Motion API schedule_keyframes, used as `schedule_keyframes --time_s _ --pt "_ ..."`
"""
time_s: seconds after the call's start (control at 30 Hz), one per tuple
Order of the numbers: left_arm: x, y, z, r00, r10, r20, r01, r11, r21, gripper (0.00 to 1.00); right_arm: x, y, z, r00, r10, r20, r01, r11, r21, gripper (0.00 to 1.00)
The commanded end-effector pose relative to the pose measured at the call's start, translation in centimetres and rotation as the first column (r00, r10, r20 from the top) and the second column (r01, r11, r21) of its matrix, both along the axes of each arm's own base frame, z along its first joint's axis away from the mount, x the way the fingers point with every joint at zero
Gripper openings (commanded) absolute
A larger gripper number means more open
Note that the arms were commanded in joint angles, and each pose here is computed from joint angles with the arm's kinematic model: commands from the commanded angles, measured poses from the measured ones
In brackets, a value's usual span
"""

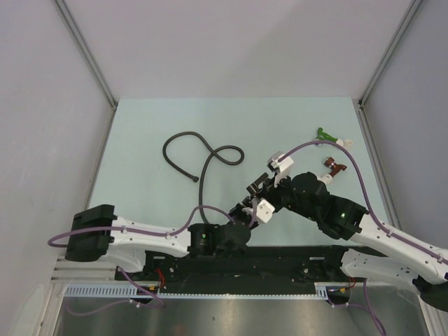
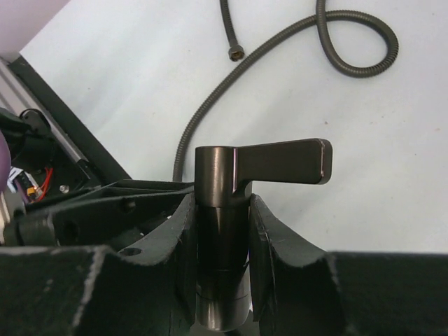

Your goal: Install the water faucets

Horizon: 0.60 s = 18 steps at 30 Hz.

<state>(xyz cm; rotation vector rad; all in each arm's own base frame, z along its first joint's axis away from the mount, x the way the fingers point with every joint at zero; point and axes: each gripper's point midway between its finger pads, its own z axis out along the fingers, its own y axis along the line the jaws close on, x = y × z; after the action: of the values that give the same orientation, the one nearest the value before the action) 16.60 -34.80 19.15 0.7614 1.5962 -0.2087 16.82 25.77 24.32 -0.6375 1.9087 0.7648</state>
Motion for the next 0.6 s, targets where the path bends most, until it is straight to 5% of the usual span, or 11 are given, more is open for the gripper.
schedule_keyframes --time_s 0.0,0.23,0.57 --pt "1.3 0.4 3.9 0.968 0.212 0.136 -0.209 0.977 -0.037 0.00 0.2 1.3 2.7 1.000 -0.014 0.024 0.012 0.995 0.104 0.00" --pt "0.7 -0.3 4.2 0.969 0.197 0.149 -0.191 0.980 -0.053 0.02 0.2 0.6 2.8 0.999 -0.032 0.038 0.028 0.995 0.098 0.00" --pt "-0.8 0.9 6.5 0.994 0.028 0.110 -0.009 0.986 -0.165 0.56 -0.2 -0.6 3.9 0.996 -0.028 0.087 0.019 0.994 0.104 0.00"
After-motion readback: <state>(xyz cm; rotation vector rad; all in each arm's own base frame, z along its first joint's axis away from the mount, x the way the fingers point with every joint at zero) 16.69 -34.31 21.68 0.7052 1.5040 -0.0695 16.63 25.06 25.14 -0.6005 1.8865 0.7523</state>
